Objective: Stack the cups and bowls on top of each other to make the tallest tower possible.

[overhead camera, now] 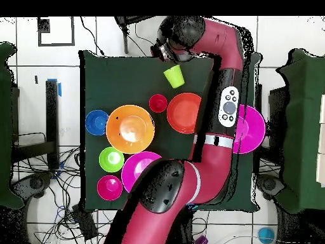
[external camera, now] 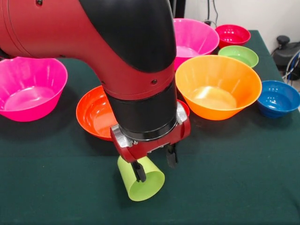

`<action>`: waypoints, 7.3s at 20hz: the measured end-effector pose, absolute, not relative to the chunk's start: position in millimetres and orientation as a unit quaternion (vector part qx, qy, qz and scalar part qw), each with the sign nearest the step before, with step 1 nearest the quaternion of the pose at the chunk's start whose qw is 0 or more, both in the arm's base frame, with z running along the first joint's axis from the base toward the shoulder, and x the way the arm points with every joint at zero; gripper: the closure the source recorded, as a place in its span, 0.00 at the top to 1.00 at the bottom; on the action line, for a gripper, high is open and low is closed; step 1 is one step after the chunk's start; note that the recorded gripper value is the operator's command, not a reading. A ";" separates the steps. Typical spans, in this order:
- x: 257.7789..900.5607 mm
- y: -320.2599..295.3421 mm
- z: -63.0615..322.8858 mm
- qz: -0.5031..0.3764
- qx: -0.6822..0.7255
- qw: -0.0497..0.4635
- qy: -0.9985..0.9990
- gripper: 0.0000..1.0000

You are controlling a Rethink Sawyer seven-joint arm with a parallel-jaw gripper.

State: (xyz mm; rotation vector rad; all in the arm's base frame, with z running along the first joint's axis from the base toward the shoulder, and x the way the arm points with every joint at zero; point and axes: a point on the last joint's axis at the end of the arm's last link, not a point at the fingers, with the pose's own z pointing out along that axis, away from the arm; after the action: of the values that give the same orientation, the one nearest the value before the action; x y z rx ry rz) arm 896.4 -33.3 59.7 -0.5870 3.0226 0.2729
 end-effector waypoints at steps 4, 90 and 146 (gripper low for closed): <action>894.3 -30.7 51.4 0.093 -0.190 0.022 0.977 1.00; 845.9 -88.3 49.1 0.044 -0.330 -0.107 0.937 0.00; 772.0 38.2 171.9 0.024 -0.348 0.012 0.937 0.00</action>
State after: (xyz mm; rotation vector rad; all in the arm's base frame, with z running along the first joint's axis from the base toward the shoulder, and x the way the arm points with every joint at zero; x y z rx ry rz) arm 772.0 38.2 171.9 -1.0838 2.9225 0.0744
